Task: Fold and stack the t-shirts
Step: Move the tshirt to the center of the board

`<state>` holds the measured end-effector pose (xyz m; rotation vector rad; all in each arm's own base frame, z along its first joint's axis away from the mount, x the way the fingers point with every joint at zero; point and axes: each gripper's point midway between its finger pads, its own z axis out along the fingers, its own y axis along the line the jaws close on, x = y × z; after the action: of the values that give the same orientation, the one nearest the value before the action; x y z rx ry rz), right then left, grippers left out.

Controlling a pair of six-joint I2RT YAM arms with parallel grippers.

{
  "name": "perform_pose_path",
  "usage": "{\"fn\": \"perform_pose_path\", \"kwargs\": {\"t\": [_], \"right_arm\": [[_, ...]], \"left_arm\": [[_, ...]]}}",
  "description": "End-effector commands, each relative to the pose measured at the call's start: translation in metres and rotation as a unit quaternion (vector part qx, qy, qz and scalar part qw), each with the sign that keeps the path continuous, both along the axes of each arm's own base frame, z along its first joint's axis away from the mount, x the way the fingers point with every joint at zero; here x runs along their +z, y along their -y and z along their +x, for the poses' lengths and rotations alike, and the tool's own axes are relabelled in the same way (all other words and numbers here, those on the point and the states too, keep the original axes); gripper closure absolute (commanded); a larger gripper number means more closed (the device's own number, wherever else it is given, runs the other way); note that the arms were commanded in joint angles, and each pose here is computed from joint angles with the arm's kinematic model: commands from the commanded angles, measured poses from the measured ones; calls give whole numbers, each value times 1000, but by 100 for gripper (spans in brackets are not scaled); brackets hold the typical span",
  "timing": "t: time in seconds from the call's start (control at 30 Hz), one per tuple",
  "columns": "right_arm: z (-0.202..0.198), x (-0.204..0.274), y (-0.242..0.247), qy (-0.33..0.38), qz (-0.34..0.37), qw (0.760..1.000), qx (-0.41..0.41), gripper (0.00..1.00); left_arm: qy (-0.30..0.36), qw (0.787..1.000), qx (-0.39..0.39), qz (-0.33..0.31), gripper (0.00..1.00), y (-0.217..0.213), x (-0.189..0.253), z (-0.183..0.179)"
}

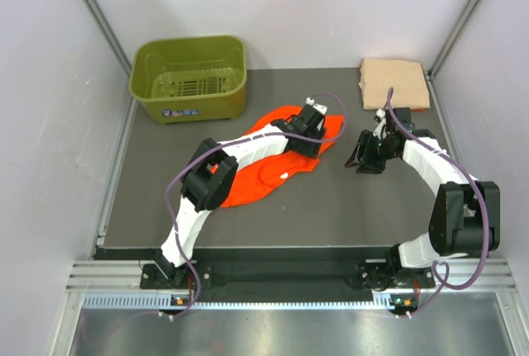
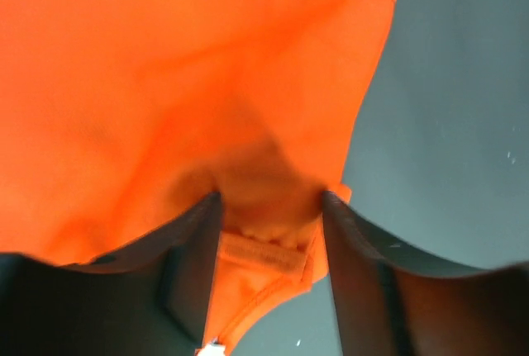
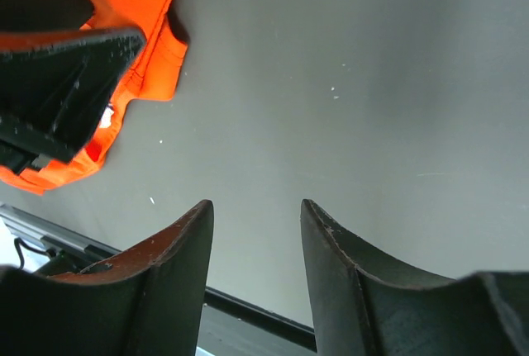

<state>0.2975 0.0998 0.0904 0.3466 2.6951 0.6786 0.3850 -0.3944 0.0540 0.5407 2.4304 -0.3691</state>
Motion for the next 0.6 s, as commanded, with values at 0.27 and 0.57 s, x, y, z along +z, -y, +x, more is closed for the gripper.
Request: {"fn": "perform_pose_path", "kwargs": {"t": [0.27,0.57], "right_arm": [[13,19,4,40,12,999,0,54],[2,23,6,38,11,999,-4,54]], "left_arm": [[18,1000,-16,4,96,11,18,9],[22,995,-44,-82,100,35,107,-16]]}}
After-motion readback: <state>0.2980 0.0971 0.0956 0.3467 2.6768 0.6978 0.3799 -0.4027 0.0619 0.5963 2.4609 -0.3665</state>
